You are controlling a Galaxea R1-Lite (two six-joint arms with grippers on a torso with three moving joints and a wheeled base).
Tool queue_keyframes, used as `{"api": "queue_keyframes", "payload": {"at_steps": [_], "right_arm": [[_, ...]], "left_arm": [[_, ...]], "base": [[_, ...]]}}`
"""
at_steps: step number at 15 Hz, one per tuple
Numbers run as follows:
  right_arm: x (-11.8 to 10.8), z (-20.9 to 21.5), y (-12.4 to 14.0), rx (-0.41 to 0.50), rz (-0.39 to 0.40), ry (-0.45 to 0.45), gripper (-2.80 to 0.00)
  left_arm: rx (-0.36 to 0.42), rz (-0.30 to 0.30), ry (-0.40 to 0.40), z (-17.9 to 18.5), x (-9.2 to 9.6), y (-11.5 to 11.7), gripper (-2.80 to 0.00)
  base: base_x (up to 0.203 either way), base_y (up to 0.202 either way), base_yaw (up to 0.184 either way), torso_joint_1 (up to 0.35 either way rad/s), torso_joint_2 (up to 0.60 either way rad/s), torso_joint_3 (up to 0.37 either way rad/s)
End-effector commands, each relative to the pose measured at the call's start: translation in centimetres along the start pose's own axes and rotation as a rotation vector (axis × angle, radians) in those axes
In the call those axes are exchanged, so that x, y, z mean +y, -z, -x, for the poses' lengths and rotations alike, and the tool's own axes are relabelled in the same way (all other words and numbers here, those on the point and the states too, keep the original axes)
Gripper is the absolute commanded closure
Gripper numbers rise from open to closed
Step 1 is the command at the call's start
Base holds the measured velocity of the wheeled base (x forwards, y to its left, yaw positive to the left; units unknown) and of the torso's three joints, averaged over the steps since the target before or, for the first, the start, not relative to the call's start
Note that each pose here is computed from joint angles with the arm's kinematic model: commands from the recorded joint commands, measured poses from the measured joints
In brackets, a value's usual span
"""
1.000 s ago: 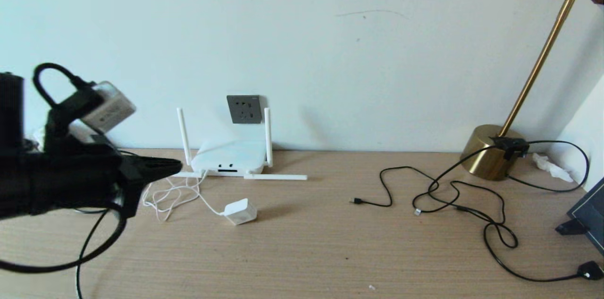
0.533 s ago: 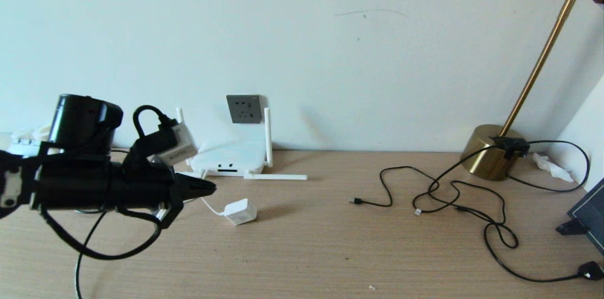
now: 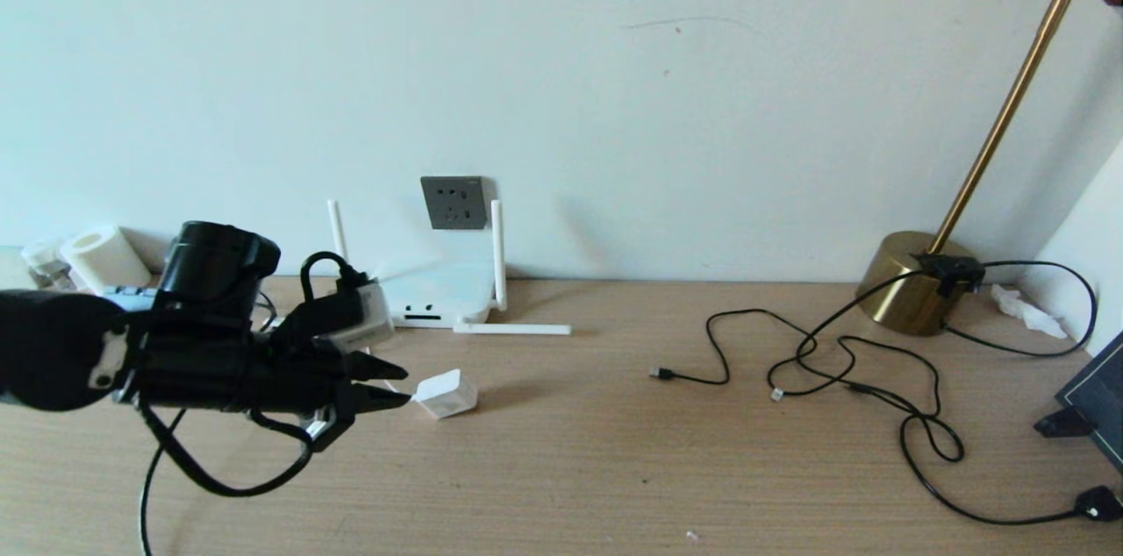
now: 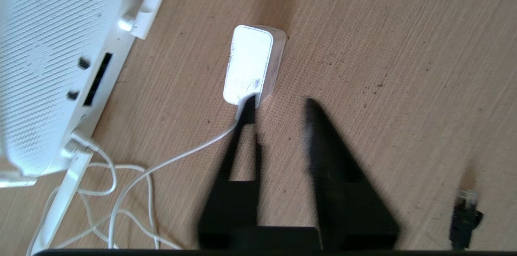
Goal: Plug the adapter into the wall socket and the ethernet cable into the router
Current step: Pick up plug
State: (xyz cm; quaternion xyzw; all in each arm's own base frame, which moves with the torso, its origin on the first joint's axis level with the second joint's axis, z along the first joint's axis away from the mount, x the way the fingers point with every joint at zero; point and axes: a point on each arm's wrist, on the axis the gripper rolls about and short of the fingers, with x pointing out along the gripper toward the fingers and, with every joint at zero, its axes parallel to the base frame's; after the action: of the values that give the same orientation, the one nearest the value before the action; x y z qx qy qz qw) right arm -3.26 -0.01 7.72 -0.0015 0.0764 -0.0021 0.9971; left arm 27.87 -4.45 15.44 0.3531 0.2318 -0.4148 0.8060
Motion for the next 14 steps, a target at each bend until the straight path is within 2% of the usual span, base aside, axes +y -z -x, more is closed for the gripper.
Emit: {"api": "queue_keyframes", "payload": {"at_steps": [1,4,6,8,11,14], "right_arm": [[0.0,0.0,0.0,0.000,0.000,0.000,0.00],[0.0,0.0,0.0,0.002,0.001,0.000,0.00],[0.0,0.0,0.0,0.000,0.000,0.000,0.00],[0.0,0.0,0.0,0.002,0.001,0.000,0.00],[0.0,0.0,0.0,0.002,0.001,0.000,0.00],[0.0,0.0,0.0,0.002,0.001,0.000,0.00]], "left_arm": [[0.005,-0.005,0.017,-0.9,0.3,0.2,-2.80],[-0.036,-0.081,0.039,-2.0,1.9,-0.5,-2.80],[-0.052,-0.132,0.112,-2.4,2.6,-0.5,-2.80],[-0.034,-0.184,0.187,-2.6,2.7,-0.4,-2.80],[-0.011,-0.221,0.254,-3.2,3.2,-0.3,-2.80],[-0.016,-0.235,0.250,-4.7,4.5,-0.5,-2.80]], "base": [[0.000,0.000,0.000,0.000,0.00,0.000],[0.000,0.000,0.000,0.000,0.00,0.000],[0.000,0.000,0.000,0.000,0.00,0.000],[0.000,0.000,0.000,0.000,0.00,0.000],[0.000,0.000,0.000,0.000,0.00,0.000],[0.000,0.000,0.000,0.000,0.00,0.000]]}}
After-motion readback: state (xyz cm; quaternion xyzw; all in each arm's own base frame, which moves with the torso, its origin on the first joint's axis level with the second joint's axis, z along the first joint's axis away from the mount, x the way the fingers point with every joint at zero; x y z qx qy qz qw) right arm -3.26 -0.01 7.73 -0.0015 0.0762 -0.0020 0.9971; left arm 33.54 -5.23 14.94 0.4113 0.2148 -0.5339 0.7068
